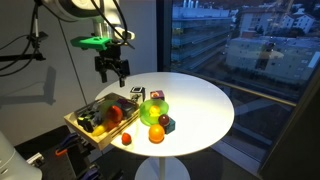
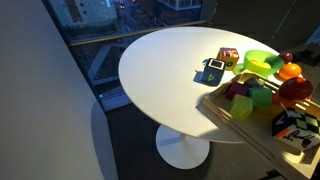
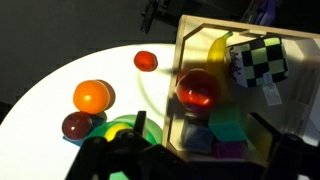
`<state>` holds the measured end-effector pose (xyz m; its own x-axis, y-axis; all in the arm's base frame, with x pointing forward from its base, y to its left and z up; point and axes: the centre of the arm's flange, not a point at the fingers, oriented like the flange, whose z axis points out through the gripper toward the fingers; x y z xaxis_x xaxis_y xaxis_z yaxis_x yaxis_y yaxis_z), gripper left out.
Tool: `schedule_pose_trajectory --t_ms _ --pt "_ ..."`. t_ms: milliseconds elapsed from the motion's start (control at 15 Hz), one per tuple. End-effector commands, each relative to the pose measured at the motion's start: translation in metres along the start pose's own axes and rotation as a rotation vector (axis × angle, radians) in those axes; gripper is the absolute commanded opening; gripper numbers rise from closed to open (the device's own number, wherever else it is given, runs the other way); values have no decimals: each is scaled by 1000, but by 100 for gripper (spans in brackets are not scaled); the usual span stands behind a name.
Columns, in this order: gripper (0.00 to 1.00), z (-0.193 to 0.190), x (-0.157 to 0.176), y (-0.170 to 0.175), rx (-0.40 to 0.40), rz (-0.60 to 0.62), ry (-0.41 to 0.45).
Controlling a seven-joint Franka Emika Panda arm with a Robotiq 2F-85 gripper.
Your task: Remove the plastic apple from the crate and put it on the table
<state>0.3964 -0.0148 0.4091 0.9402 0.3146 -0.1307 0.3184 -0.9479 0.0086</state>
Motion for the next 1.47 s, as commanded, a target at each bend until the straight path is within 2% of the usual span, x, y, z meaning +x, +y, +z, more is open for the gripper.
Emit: schedule_pose_trajectory --t_ms 0,200,600,933,1000,1400 --pt "100 28 27 -12 -14 20 10" --pt "100 53 38 -17 -11 10 -16" --pt "100 79 40 -17 12 -3 -79" --pt "100 84 38 -15 29 -5 -104" --pt "100 88 38 -16 11 -14 -101" --pt "100 90 39 -16 12 -15 -107"
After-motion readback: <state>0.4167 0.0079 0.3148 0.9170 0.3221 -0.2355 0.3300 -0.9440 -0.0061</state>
